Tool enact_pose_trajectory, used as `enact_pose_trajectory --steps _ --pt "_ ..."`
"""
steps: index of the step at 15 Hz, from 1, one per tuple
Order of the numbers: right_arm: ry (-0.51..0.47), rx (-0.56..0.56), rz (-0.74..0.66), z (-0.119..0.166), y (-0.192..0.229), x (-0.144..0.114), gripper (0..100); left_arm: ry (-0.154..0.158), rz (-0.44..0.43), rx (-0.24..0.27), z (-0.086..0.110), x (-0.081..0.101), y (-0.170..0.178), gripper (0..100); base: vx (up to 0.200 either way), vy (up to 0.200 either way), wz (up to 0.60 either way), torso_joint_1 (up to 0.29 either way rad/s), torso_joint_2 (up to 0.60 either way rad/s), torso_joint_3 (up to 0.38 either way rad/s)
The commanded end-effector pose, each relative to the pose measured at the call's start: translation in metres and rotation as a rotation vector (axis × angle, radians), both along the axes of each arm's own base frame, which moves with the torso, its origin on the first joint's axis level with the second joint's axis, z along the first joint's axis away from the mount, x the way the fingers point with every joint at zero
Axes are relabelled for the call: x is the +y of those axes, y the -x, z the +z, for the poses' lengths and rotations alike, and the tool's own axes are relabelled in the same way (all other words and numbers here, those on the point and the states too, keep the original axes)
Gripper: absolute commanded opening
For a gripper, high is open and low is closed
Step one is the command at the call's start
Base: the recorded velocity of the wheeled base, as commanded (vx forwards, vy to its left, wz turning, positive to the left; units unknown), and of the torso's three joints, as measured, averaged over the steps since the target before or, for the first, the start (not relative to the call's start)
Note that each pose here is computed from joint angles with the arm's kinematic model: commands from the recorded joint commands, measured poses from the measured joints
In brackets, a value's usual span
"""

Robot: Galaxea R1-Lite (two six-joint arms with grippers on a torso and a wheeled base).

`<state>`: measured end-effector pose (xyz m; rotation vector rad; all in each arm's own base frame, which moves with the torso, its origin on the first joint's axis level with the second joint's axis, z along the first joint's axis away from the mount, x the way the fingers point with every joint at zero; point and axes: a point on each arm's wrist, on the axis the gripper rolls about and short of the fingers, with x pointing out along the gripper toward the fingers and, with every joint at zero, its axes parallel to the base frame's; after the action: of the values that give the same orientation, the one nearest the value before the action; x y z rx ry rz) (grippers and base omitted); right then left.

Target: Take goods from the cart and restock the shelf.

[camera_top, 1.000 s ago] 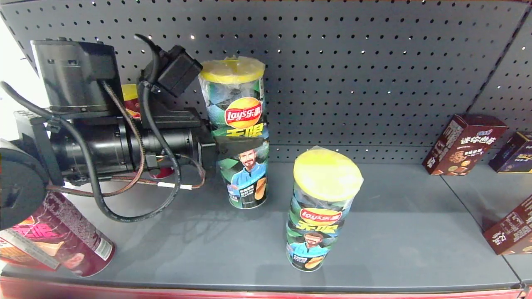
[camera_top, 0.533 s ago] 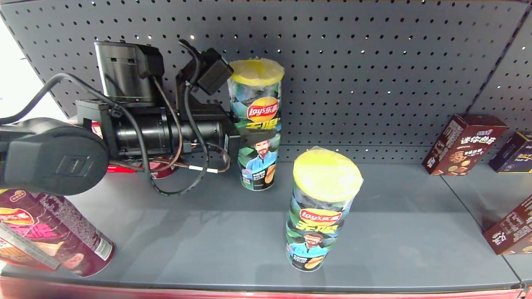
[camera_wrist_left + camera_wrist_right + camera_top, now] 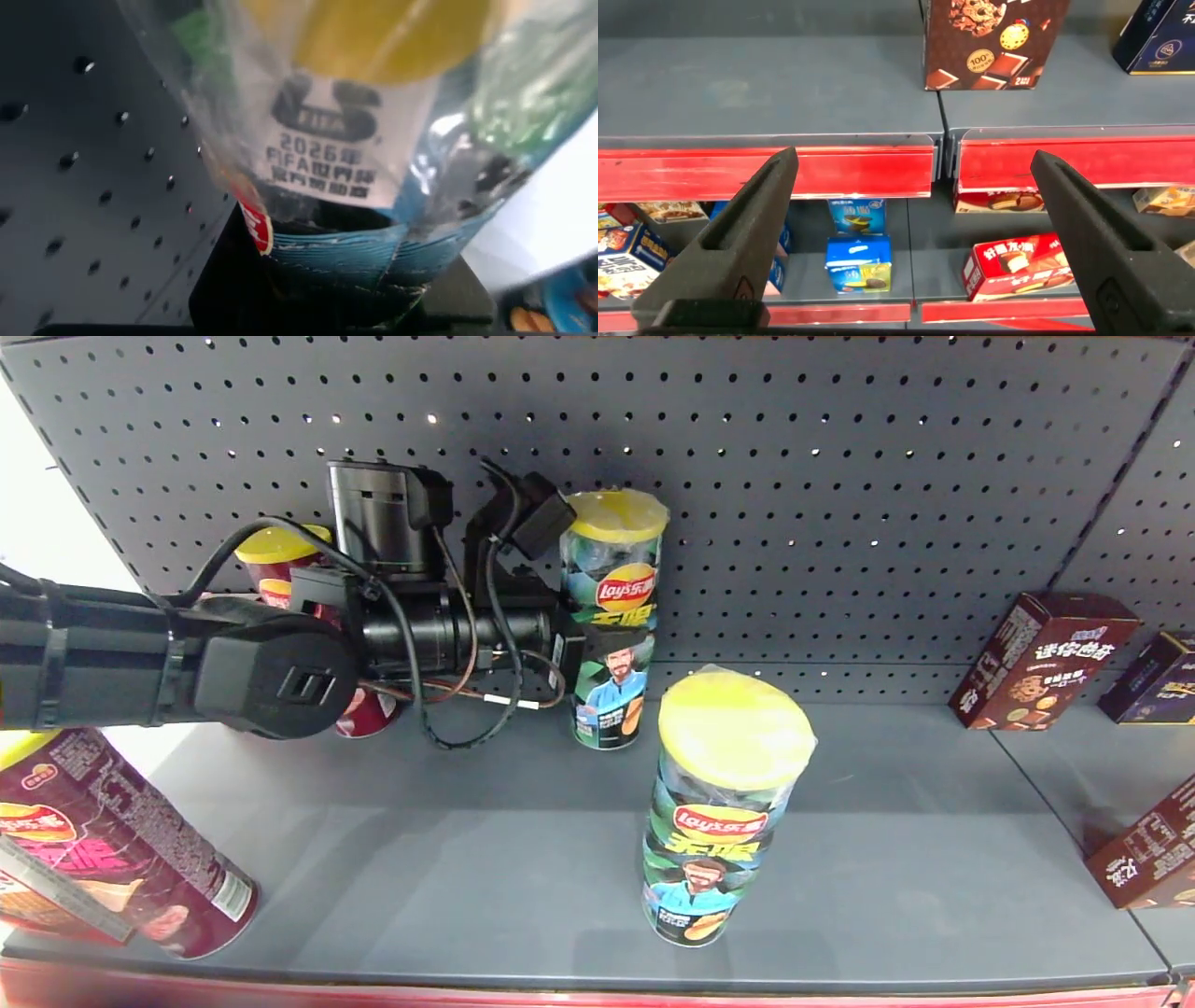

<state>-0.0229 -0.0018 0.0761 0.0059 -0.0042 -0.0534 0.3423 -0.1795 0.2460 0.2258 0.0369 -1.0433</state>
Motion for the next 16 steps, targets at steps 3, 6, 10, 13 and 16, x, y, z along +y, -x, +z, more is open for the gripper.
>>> enact_pose_trajectory --steps 3,6,10,13,16 --pt "0.0 -0.001 0.001 0.0 0.0 0.0 100 -0.004 -0.007 0.011 -0.014 -0.014 -0.021 0 0.0 0.0 0.0 0.0 0.0 0.0" --pt "0.0 -0.001 0.001 0.0 0.0 0.0 100 0.0 -0.01 0.005 -0.018 -0.021 -0.032 0 0.0 0.0 0.0 0.0 0.0 0.0" --pt "0.0 -0.001 0.001 0.0 0.0 0.0 100 0.009 -0.013 -0.004 -0.023 -0.025 -0.037 0 0.0 0.0 0.0 0.0 0.0 0.0" --pt "0.0 -0.001 0.001 0.0 0.0 0.0 100 0.008 -0.026 0.001 -0.028 -0.032 -0.039 0 0.0 0.0 0.0 0.0 0.0 0.0" --pt "0.0 -0.001 0.001 0.0 0.0 0.0 100 0.007 -0.037 0.002 -0.031 -0.038 -0.039 0 0.0 0.0 0.0 0.0 0.0 0.0"
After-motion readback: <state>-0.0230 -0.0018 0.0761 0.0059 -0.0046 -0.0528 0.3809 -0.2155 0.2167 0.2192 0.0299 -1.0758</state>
